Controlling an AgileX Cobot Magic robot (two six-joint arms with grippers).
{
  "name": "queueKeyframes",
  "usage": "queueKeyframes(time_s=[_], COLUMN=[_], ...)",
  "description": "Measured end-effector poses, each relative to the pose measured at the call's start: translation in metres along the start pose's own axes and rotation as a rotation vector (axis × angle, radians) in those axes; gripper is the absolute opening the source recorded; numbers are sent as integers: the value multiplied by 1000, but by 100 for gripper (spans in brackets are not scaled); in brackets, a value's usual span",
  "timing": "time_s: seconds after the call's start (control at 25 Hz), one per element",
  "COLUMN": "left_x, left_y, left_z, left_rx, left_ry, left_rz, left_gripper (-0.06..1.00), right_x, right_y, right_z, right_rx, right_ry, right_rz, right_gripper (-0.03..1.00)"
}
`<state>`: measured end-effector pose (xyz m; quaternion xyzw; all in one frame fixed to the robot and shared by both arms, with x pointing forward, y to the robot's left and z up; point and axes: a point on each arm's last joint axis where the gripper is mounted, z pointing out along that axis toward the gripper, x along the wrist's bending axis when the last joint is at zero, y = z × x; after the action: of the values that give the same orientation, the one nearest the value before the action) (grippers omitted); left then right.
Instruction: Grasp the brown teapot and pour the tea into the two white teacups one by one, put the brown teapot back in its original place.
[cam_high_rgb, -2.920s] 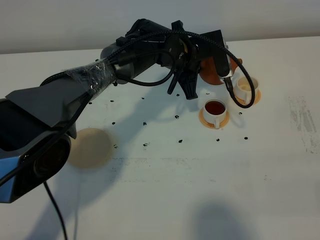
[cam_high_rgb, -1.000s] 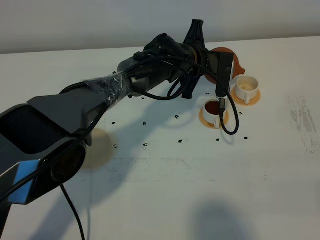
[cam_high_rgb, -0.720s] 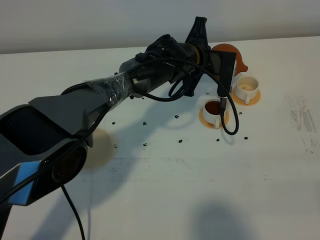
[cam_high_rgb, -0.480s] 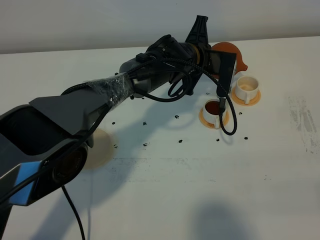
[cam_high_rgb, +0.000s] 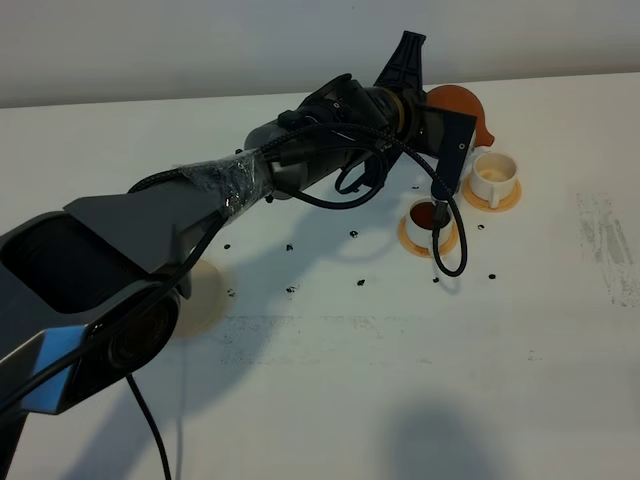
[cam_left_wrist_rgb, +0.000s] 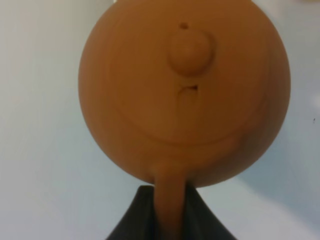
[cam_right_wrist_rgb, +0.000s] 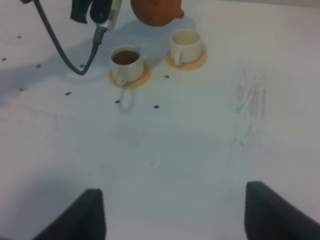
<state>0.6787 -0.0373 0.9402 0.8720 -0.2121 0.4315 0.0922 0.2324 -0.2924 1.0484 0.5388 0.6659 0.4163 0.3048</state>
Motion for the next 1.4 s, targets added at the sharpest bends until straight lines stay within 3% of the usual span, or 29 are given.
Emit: queueKeyframes(time_s=[0.52,1.4], left_x=[0,1], left_y=[8,8], left_z=[-1,-1], left_rx=[-13,-2], left_ry=[6,23], left_rz=[138,213], left_gripper=[10,10], right_x=[0,0], right_y=[0,0], right_z=[0,0], right_rx=[0,0], right_ry=[0,0], right_rz=[0,0], right_gripper=[59,59])
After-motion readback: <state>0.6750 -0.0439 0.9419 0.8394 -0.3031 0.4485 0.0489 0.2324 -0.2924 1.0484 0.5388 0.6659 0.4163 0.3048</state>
